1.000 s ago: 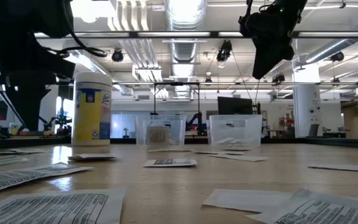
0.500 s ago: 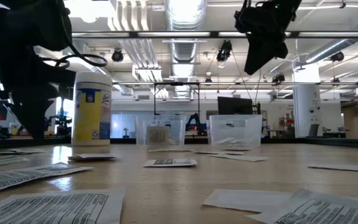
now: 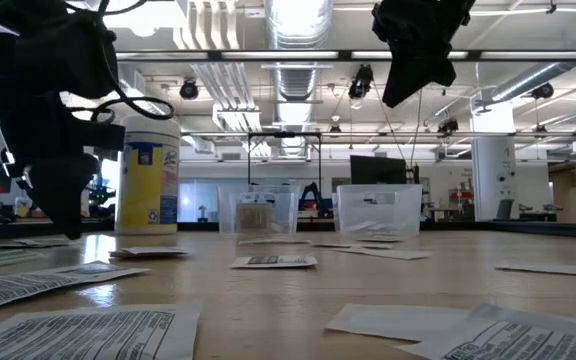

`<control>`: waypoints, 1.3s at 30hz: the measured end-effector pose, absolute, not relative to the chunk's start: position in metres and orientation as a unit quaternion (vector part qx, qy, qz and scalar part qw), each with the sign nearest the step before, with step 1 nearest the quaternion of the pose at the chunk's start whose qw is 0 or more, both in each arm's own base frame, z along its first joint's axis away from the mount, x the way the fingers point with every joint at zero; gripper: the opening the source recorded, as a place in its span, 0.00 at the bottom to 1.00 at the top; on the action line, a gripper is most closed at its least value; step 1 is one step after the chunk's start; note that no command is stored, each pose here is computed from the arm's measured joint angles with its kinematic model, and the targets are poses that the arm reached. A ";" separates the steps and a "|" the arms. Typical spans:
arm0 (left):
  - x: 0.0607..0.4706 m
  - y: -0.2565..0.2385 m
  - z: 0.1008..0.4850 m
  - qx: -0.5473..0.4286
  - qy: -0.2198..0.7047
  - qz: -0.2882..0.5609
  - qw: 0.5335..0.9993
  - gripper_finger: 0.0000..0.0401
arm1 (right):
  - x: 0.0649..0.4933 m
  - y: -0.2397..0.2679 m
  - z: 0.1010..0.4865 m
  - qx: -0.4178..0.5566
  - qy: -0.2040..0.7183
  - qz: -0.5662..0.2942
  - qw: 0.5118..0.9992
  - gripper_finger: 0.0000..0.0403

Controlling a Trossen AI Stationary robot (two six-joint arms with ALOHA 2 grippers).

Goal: Pick & Place First Aid Supplies
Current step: Put the towelette pack into the left transparent bin

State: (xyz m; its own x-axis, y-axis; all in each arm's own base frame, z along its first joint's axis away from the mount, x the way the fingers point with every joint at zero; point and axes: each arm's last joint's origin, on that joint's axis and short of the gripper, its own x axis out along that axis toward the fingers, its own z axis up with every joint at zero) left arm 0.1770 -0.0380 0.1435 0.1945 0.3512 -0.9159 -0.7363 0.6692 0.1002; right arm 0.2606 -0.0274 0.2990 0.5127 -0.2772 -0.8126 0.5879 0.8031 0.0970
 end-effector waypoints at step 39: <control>0.155 -0.026 0.114 -0.145 0.553 0.361 0.737 0.07 | 0.262 -0.028 0.300 0.186 0.415 -0.252 0.854 0.18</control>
State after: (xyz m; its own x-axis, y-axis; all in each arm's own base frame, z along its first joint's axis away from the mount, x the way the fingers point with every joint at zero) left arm 0.1548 -0.0263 0.1143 0.1292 0.3718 -0.9193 -0.6920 0.6978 0.1850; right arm 0.2620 -0.0276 0.2998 0.5276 -0.2767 -0.8032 0.5856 0.8034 0.1079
